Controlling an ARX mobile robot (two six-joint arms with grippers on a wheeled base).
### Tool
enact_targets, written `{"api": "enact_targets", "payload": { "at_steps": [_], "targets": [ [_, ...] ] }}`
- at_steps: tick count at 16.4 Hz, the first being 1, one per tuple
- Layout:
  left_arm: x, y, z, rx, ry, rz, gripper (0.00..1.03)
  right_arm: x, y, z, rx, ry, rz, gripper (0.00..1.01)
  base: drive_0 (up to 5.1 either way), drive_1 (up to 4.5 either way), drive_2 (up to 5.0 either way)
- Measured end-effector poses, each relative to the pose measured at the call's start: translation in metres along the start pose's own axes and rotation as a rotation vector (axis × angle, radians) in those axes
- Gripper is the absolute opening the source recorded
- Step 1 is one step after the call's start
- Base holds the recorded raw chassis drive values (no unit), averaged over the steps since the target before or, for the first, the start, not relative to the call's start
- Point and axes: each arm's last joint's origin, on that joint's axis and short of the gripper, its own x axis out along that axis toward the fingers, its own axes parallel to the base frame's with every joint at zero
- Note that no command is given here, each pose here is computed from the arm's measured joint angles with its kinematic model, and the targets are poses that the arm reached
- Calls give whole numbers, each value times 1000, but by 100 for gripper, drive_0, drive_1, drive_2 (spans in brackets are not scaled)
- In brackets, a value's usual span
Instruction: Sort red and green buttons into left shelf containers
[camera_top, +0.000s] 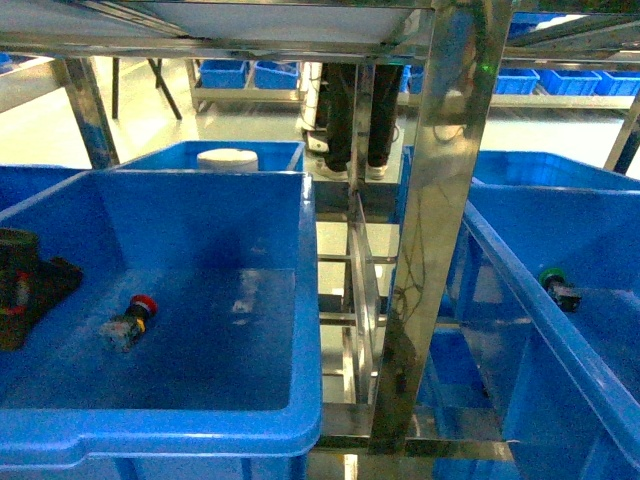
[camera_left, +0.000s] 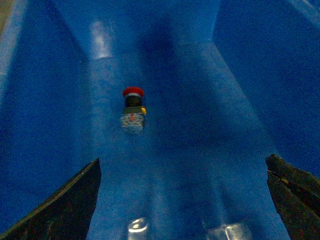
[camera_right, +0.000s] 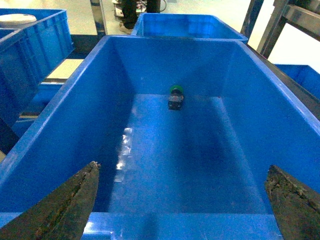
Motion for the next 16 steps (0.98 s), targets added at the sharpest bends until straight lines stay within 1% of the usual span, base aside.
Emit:
{"api": "enact_targets", "payload": {
  "at_steps": [1, 2, 3, 4, 5, 6, 7, 8, 9, 10, 11, 12, 13, 14, 15, 16],
  "targets": [
    [-19, 2, 6, -6, -44, 10, 98, 0, 0, 0, 0, 0, 0, 98, 0, 0, 0],
    [-30, 1, 7, -16, -62, -1, 98, 0, 0, 0, 0, 0, 0, 98, 0, 0, 0],
    [-39, 2, 5, -36, -86, -9, 98, 0, 0, 0, 0, 0, 0, 98, 0, 0, 0],
    [-48, 1, 3, -69, -117, -29, 98, 0, 0, 0, 0, 0, 0, 98, 0, 0, 0],
    [-58, 1, 3, -104, -145, -26, 98, 0, 0, 0, 0, 0, 0, 98, 0, 0, 0],
    [-69, 1, 3, -144, -178, -13, 98, 0, 0, 0, 0, 0, 0, 98, 0, 0, 0],
    [-78, 0, 2, -176, -205, -4, 98, 0, 0, 0, 0, 0, 0, 98, 0, 0, 0],
    [-87, -2, 0, -209, -241, -11, 98, 0, 0, 0, 0, 0, 0, 98, 0, 0, 0],
    [-89, -3, 1, -229, -256, -20, 98, 0, 0, 0, 0, 0, 0, 98, 0, 0, 0],
    [-89, -3, 2, -235, -260, -22, 98, 0, 0, 0, 0, 0, 0, 98, 0, 0, 0],
    [-87, -3, 0, -250, -241, -24, 98, 2, 0, -1, -4, -80, 11, 95, 0, 0, 0],
    [-82, -6, -2, -203, -355, 23, 93, 1, 3, -5, -5, -175, 21, 86, 0, 0, 0],
    [-83, -11, -8, -158, -459, 76, 84, -2, 10, -13, -7, -234, 42, 76, 0, 0, 0],
    [-84, -14, -19, -124, -524, 107, 75, -4, 15, -17, -15, -286, 55, 67, 0, 0, 0],
    [-86, -15, -26, -100, -574, 118, 65, -5, 19, -15, -12, -309, 51, 58, 0, 0, 0],
    [-90, -15, -28, -91, -607, 140, 56, -8, 21, -14, -6, -316, 47, 49, 0, 0, 0]
  ]
}}
